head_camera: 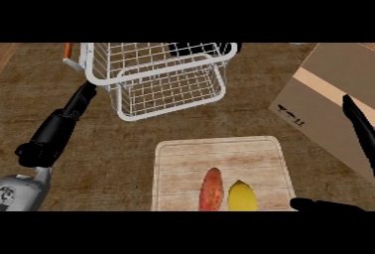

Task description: Pick the sweet potato from the cutting board and place it in the cardboard box

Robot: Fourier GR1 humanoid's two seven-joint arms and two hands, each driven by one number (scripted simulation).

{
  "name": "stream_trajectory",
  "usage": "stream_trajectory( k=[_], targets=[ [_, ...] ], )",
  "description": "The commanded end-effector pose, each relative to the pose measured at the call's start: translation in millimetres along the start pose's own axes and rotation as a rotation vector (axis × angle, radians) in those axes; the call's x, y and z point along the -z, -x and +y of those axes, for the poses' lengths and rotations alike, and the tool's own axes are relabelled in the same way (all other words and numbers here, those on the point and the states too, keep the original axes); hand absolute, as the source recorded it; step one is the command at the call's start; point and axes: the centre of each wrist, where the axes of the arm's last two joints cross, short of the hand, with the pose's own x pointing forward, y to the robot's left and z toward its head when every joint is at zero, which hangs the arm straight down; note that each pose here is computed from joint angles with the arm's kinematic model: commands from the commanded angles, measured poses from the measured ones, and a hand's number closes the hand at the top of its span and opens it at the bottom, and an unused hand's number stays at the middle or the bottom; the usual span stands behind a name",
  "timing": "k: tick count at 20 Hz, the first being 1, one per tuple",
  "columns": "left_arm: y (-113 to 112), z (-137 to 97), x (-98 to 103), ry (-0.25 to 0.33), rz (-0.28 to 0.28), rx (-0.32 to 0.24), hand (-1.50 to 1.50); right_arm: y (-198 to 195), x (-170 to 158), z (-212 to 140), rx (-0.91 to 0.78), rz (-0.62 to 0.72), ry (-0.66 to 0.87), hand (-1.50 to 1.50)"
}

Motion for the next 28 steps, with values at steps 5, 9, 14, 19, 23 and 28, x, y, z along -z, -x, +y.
stream_trajectory(
  k=[5, 9, 14, 19, 23, 28],
  targets=[
    [-18, 3, 13, 0.034, -0.035, 0.007, 0.0, -45, -29, -11, -0.325, 0.073, -0.264, -1.5],
    [-2, -4, 7, 0.053, -0.058, 0.002, 0.0, -69, -40, -5, -0.445, 0.121, -0.432, -1.5],
    [-5, -13, 21, 0.057, -0.062, -0.002, 0.0, -87, -32, 17, -0.53, 0.171, -0.508, -1.5],
    [-10, -10, 22, 0.073, -0.057, 0.0, 0.0, -111, -27, 31, -0.612, 0.245, -0.586, -1.5],
    [-8, -5, 21, 0.061, -0.041, 0.008, 0.0, -110, -23, 73, -0.601, 0.309, -0.629, -1.5],
    [-2, -2, 17, 0.057, -0.04, 0.001, 0.0, -123, -20, 92, -0.601, 0.335, -0.678, -1.5]
  ],
)
